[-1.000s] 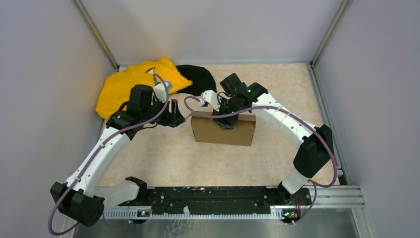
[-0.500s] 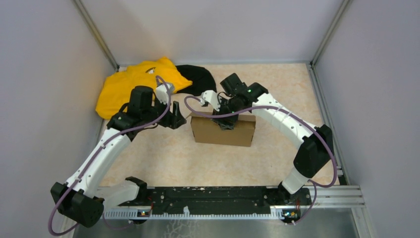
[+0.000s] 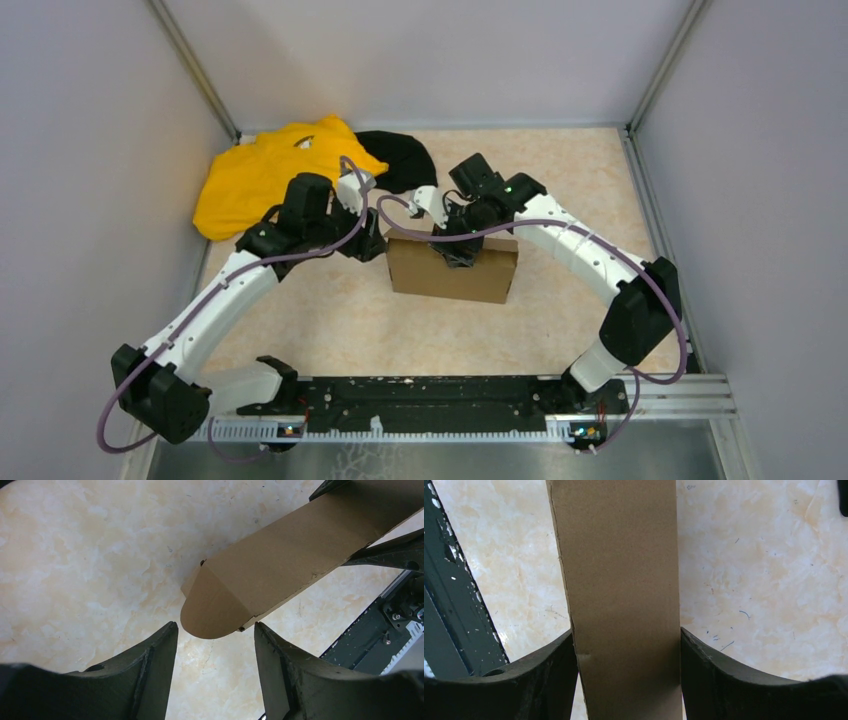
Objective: Fold the paper box
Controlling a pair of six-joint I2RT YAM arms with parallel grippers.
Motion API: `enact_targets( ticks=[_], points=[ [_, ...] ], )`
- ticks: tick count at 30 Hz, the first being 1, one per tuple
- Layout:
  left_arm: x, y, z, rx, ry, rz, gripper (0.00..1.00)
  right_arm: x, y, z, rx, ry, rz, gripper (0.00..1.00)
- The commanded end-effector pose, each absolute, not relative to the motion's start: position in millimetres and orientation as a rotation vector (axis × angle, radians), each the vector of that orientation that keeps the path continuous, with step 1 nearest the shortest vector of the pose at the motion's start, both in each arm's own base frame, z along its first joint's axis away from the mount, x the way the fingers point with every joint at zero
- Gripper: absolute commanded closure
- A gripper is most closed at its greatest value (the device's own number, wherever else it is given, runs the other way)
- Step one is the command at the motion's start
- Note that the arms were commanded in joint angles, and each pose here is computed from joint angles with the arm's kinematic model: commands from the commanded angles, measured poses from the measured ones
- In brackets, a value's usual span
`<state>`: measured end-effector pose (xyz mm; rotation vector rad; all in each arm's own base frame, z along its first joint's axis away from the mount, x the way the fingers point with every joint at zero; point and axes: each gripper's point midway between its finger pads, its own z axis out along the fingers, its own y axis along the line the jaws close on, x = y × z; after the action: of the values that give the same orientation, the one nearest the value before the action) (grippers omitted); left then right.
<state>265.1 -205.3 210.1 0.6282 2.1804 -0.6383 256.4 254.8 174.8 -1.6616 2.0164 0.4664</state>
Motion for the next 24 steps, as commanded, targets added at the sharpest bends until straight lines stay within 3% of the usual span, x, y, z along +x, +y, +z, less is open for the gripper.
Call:
enact_targets(
  ticks=[1, 16, 24],
  points=[
    [272, -211, 216, 0.667, 2.12, -0.603, 0.36, 259, 261, 202, -1.611, 1.926, 0.482, 0.47],
    [282, -213, 206, 0.657, 2.131, -0.551, 0.58, 259, 262, 200, -1.618, 1.928, 0.484, 0.49],
    [285, -212, 206, 0.643, 2.136, -0.533, 0.63, 259, 261, 200, -1.619, 1.925, 0.478, 0.5]
  ],
)
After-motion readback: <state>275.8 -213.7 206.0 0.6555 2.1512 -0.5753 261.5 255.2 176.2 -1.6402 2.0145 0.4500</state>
